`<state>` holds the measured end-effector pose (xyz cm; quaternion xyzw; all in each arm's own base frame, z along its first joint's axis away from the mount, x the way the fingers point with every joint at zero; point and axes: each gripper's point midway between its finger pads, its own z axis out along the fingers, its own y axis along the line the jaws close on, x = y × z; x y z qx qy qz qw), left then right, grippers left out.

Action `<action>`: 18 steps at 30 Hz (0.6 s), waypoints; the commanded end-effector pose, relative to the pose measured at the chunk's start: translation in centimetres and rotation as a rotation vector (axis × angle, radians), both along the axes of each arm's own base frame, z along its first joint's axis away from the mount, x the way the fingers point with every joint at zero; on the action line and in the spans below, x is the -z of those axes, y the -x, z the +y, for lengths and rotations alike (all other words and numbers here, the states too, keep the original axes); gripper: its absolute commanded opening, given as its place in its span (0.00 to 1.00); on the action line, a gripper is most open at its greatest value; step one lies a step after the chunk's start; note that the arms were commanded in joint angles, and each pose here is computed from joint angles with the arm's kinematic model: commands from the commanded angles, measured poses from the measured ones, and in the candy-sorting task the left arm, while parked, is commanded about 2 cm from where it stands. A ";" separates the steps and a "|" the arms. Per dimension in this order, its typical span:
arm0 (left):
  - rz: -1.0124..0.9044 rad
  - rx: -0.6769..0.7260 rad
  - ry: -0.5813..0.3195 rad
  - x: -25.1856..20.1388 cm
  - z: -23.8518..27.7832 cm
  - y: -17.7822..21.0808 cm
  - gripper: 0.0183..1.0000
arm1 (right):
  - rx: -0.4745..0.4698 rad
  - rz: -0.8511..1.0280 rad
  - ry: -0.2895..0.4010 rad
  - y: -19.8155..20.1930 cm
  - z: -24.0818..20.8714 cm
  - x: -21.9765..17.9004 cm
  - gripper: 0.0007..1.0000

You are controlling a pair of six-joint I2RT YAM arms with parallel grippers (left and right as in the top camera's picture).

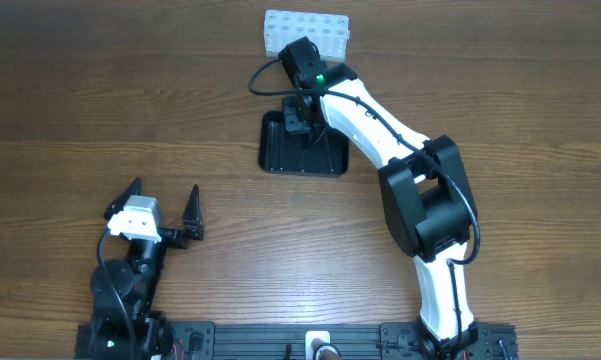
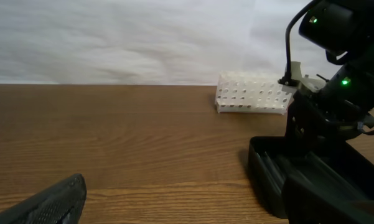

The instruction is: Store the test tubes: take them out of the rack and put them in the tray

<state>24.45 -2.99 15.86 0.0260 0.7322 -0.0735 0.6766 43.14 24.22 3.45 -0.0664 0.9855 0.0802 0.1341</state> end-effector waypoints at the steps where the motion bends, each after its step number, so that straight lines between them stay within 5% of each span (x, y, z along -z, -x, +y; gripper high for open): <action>1: -0.004 0.003 -0.014 0.1 0.0 0.0 1.00 | -0.056 -0.186 -0.071 -0.8 -0.2 -9.3 0.36; 5: -0.004 0.003 -0.014 0.1 0.0 0.0 1.00 | -0.006 -0.382 -0.074 -1.4 -3.8 -17.9 0.43; 10: -0.004 0.003 -0.014 0.1 0.0 0.0 1.00 | 0.122 -0.611 0.005 -1.3 -11.6 -26.2 0.75; 18: -0.004 0.002 -0.014 0.1 0.0 0.0 1.00 | 0.279 -0.909 0.029 4.1 -21.4 -30.2 0.99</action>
